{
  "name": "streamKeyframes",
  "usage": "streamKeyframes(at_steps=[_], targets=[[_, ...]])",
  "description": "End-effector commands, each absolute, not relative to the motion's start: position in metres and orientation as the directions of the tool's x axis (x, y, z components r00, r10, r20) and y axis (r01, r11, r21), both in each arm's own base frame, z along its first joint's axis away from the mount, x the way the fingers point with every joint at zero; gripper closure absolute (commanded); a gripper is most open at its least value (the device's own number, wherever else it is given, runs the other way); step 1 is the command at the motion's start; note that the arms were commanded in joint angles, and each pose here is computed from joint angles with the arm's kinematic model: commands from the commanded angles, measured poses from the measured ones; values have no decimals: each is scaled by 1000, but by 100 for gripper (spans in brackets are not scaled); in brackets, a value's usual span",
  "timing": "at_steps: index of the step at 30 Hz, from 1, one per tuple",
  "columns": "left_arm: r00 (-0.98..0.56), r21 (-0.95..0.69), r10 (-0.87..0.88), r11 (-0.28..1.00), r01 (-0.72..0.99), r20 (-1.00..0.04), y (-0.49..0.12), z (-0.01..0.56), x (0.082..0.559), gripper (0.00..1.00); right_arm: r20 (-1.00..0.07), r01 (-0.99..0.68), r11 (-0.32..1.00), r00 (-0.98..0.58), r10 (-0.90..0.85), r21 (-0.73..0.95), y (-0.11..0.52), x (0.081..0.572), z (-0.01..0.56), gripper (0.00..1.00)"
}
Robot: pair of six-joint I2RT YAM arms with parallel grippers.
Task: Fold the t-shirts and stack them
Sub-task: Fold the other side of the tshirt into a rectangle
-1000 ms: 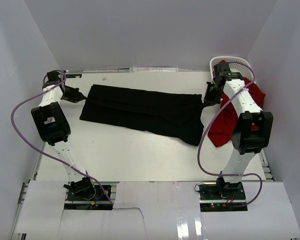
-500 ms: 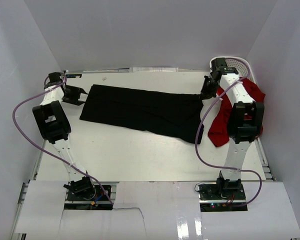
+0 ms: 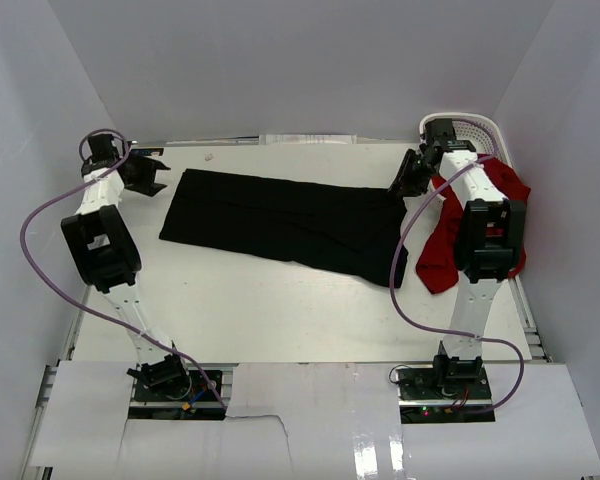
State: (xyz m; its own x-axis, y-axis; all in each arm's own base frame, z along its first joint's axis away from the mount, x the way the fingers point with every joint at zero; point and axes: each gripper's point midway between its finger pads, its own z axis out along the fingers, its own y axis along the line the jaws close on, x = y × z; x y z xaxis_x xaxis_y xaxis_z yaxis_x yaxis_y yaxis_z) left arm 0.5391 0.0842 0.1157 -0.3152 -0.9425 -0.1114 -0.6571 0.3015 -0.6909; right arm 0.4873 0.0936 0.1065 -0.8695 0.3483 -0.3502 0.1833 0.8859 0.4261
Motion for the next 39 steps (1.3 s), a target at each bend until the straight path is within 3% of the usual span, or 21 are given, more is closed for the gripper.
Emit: streamKeyframes(at_steps=[1, 2, 3, 6, 12, 15, 19, 26, 39], targets=[[-406, -790, -866, 458, -408, -293, 56, 216, 536, 40, -397, 66, 873, -872, 285, 483, 115, 465, 143, 63], [-449, -772, -830, 512, -376, -332, 48, 214, 529, 40, -438, 1, 881, -867, 237, 474, 123, 454, 157, 57], [-476, -768, -804, 542, -342, -355, 40, 218, 524, 40, -438, -19, 885, -874, 212, 466, 127, 445, 156, 44], [-594, -763, -689, 619, -186, -415, -14, 230, 497, 39, -447, -113, 900, -889, 98, 422, 139, 412, 156, 35], [-749, -717, -519, 692, -86, -412, -86, 188, 455, 40, -486, -274, 923, -866, -115, 270, 157, 376, 149, 35], [-814, -684, -421, 728, -40, -400, -124, 167, 434, 41, -453, -350, 921, -858, -243, 170, 159, 359, 135, 39], [-848, -652, -385, 756, -64, -363, -132, 141, 417, 41, -476, -390, 918, -823, -310, 77, 157, 348, 125, 40], [-873, -652, -378, 753, -95, -309, -136, 122, 397, 41, -415, -400, 912, -847, -331, 89, 170, 338, 99, 40], [-888, -596, -411, 772, -221, -204, -126, 62, 391, 41, -436, -390, 905, -853, -286, 169, 206, 360, 66, 40]])
